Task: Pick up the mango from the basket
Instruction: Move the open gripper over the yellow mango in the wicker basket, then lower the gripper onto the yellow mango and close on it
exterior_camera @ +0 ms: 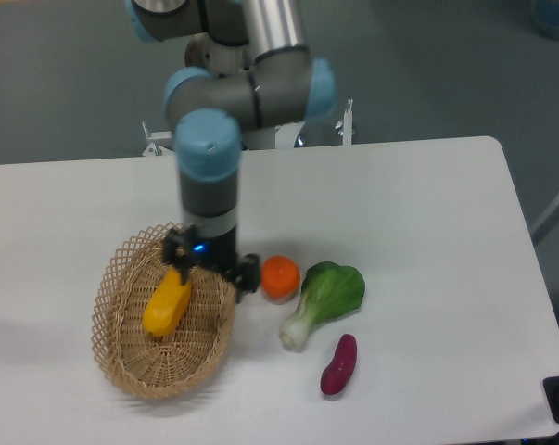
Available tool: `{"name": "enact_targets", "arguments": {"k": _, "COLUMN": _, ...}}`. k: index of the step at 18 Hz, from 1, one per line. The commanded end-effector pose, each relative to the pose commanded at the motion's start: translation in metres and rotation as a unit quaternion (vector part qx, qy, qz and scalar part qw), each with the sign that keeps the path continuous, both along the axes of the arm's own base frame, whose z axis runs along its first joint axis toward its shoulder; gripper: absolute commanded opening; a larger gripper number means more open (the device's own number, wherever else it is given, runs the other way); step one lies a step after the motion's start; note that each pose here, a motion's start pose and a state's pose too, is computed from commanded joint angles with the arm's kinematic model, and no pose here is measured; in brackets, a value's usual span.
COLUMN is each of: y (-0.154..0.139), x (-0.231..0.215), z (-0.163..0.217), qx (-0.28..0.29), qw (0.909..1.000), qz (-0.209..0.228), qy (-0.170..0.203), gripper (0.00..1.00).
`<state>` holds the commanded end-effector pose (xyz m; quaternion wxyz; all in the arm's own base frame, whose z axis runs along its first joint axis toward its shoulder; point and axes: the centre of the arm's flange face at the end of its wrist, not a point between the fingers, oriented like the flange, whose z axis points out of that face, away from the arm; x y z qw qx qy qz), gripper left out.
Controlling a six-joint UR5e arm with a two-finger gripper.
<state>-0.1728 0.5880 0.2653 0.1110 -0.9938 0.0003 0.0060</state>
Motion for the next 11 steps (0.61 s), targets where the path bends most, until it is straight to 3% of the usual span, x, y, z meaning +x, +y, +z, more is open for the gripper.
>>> {"name": "enact_targets", "arguments": {"k": 4, "y": 0.008, "x": 0.021, "z": -0.028, "qx": -0.021, "qw": 0.9997, "qz": -0.011, "qy": -0.007, "gripper": 1.0}}
{"name": "enact_targets", "arguments": {"k": 11, "y": 0.011, "x": 0.026, "z": -0.046, "qx": -0.039, "qw": 0.999, "qz": -0.016, "qy": 0.013, "gripper": 1.0}}
